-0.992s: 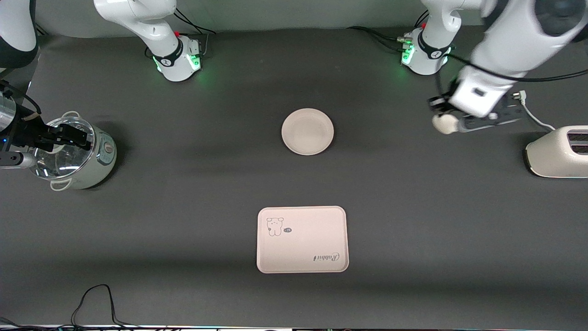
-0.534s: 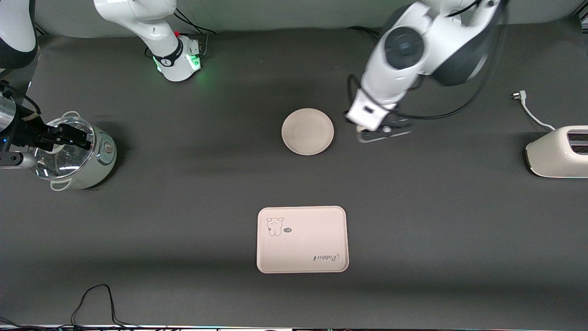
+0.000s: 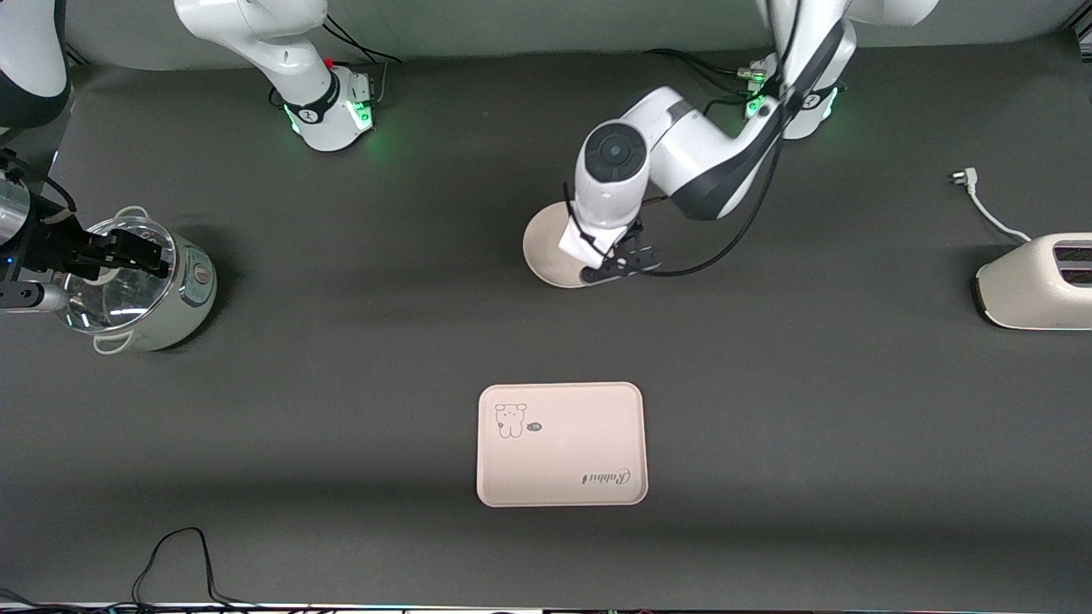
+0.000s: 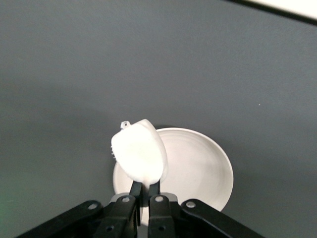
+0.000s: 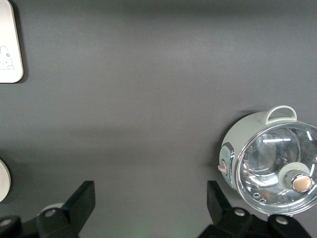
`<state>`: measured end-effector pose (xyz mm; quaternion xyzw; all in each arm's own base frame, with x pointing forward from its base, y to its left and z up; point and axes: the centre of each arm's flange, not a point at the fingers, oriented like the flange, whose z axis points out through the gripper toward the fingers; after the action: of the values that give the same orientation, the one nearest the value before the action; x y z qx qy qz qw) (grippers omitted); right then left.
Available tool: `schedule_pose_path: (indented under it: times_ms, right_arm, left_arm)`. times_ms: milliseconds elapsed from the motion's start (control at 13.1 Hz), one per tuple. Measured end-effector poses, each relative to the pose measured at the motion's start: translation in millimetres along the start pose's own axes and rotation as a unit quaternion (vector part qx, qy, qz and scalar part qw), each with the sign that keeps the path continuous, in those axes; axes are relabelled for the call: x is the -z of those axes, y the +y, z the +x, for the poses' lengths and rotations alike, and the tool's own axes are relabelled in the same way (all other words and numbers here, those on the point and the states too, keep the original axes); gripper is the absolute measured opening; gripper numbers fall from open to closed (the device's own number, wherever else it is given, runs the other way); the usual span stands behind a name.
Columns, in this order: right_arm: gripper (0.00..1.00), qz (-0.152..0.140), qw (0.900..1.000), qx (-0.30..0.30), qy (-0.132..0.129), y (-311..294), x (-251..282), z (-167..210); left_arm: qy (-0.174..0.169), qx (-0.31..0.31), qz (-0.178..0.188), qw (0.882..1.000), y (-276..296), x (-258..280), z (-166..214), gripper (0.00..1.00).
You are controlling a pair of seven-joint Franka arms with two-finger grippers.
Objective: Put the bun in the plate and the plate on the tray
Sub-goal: 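Carry the bun with the left gripper over the white plate, then open the left gripper to drop the bun onto the plate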
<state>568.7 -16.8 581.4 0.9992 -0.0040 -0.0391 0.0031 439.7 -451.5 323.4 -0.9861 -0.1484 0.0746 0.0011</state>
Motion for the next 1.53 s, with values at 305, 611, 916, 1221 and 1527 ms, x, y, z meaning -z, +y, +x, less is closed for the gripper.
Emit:
schedule_pose_path:
  times_ms: [305, 611, 916, 1221, 1527]
  right_arm:
    - [1.00, 0.000, 1.000, 0.000, 0.000, 0.0, -0.1, 0.0]
    - [1.00, 0.000, 1.000, 0.000, -0.001, 0.0, -0.2, -0.1]
    - [1.00, 0.000, 1.000, 0.000, -0.001, 0.1, -0.2, -0.1]
    - [1.00, 0.000, 1.000, 0.000, -0.001, 0.1, -0.2, -0.1]
    - [1.00, 0.000, 1.000, 0.000, -0.002, 0.0, -0.4, -0.4]
  left_arm:
    - [-0.009, 0.000, -0.004, 1.000, 9.7, -78.7, -26.4, 0.08]
    - [-0.013, 0.002, 0.000, 1.000, 16.8, -110.2, -48.2, 0.10]
    - [-0.012, 0.011, 0.000, 1.000, 16.7, -117.0, -47.5, 0.50]
    - [-0.009, 0.015, -0.002, 1.000, 16.3, -114.5, -42.8, 0.91]
    - [-0.004, 0.025, 0.001, 1.000, 15.9, -91.4, -25.8, 1.00]
